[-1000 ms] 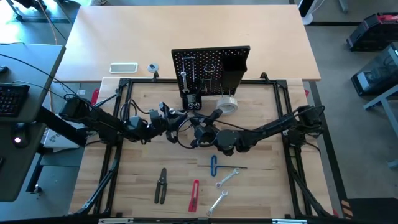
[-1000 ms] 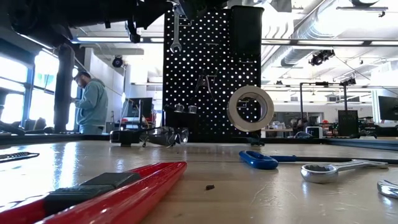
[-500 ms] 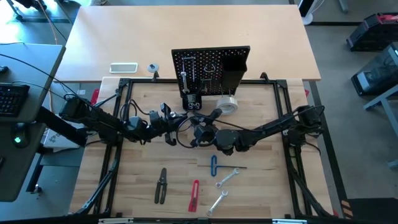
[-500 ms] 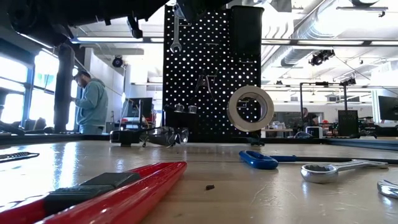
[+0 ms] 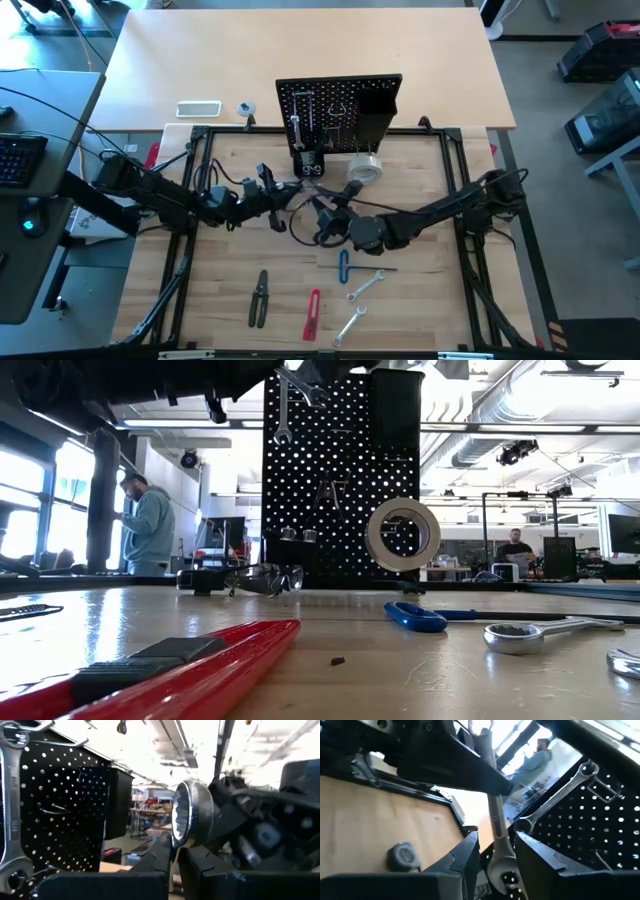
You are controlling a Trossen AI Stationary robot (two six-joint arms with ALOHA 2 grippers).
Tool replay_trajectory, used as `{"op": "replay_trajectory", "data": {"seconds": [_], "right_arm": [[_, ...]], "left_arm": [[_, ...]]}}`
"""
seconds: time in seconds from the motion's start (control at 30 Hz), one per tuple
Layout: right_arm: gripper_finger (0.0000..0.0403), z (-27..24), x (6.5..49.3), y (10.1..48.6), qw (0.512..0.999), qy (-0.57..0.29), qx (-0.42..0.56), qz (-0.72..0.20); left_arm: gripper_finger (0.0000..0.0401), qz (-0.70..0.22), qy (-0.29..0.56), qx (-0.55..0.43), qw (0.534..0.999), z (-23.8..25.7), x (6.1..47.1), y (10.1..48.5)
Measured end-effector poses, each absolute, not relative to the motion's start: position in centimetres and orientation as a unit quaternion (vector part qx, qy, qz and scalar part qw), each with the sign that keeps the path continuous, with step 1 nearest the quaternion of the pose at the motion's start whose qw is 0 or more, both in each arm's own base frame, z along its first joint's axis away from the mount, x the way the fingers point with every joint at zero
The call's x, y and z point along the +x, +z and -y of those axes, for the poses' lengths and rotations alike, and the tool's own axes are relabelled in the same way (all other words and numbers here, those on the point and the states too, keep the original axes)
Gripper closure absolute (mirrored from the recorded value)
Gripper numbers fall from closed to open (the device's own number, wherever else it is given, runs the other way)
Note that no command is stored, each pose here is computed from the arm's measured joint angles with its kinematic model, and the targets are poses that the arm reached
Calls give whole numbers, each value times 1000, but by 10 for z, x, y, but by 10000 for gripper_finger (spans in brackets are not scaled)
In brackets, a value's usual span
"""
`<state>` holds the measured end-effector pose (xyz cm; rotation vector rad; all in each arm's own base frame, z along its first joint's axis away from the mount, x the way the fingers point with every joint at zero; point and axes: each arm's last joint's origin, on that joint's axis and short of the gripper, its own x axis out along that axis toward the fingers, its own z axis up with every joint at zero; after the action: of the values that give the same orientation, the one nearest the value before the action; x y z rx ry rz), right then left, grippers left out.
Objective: Hang tools onto peg board
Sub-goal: Hang the top left wrench on the pegboard
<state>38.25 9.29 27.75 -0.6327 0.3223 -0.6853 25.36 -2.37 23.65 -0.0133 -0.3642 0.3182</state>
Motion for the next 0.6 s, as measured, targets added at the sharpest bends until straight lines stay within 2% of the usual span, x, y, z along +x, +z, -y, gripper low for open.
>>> {"op": "replay_trajectory", "data": {"seconds": [0.13,0.43,0.6], "right_arm": [[282,-94,369,287,904,-281,-276,-167],[281,-77,341,306,966,-89,-118,-214],[281,-65,351,299,970,-80,-89,-213]], "left_arm": [[394,167,142,18,975,23,250,241],[394,78,60,40,994,10,241,254],[394,14,26,50,998,4,248,272]]}}
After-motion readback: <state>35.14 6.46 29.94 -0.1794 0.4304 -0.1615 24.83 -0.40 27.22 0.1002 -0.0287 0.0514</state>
